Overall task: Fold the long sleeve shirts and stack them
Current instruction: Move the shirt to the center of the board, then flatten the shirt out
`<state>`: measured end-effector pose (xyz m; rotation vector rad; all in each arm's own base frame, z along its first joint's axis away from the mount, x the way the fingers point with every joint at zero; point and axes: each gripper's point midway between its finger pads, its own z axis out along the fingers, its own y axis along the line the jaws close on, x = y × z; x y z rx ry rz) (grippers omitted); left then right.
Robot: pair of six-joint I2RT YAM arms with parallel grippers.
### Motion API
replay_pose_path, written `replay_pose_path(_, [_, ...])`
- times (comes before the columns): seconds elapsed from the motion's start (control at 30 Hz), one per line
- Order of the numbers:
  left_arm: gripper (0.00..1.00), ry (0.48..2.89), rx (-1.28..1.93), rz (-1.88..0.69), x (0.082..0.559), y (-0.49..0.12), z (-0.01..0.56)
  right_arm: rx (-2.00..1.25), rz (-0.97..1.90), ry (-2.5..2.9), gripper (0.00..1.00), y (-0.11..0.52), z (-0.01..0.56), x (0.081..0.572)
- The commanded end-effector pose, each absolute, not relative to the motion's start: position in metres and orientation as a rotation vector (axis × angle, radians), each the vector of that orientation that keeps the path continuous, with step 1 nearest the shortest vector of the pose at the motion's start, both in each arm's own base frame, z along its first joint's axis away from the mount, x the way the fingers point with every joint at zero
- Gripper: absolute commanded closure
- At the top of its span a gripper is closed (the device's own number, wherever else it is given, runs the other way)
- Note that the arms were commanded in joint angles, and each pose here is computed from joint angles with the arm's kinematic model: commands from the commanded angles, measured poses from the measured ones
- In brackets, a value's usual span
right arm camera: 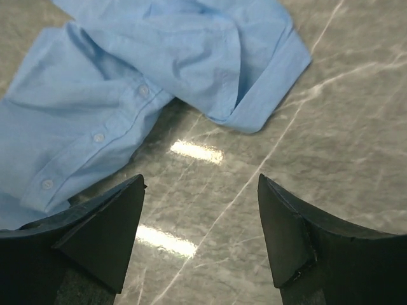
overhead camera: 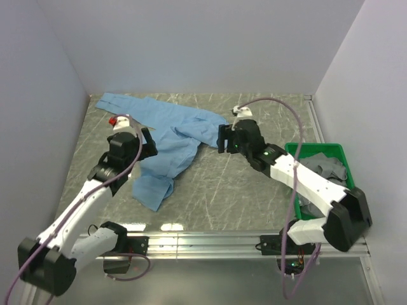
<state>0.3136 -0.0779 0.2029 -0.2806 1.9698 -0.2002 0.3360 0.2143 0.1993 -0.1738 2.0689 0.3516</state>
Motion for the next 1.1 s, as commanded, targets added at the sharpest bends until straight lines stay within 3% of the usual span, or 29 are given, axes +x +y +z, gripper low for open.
replay_pose_path(0.0, [0.01,2.033,-0.299,-0.256,0.337,-0.092,0.201,-0.181,0.414,2.131,0.21,0.231,0.198,0.336])
replay_pose_path(0.33, [0.01,2.234,-0.010,-0.335,0.430,-0.127,0.163,-0.323,0.613,2.091,0.20,0.243,0.200,0.298])
replay_pose_path(0.57, [0.04,2.334,0.203,-0.542,0.457,-0.153,0.121,-0.330,0.624,2.046,0.20,0.231,0.204,0.282])
replay_pose_path(0.67, [0.15,2.336,0.271,-0.641,0.458,-0.167,0.119,-0.329,0.604,2.039,0.20,0.224,0.202,0.278])
replay_pose_path(0.7, [0.26,2.329,0.295,-0.692,0.457,-0.175,0.121,-0.326,0.593,2.045,0.20,0.221,0.199,0.276])
replay_pose_path(0.77, [0.39,2.313,0.319,-0.730,0.457,-0.181,0.128,-0.323,0.579,2.032,0.20,0.217,0.202,0.275])
replay_pose_path(0.8, [0.55,2.309,0.328,-0.738,0.457,-0.183,0.131,-0.325,0.576,2.036,0.20,0.216,0.200,0.274])
replay_pose_path(0.87, [0.71,2.290,0.349,-0.700,0.461,-0.184,0.143,-0.302,0.534,2.021,0.20,0.208,0.203,0.277])
replay_pose_path(0.9, [0.87,2.270,0.368,-0.679,0.461,-0.188,0.153,-0.298,0.525,2.016,0.20,0.207,0.205,0.278])
replay_pose_path(0.97, [0.96,2.215,0.411,-0.601,0.464,-0.196,0.179,-0.283,0.488,2.003,0.20,0.200,0.209,0.281])
replay_pose_path(1.07, [0.97,2.155,0.500,-0.443,0.455,-0.217,0.211,-0.231,0.427,1.967,0.20,0.188,0.222,0.287])
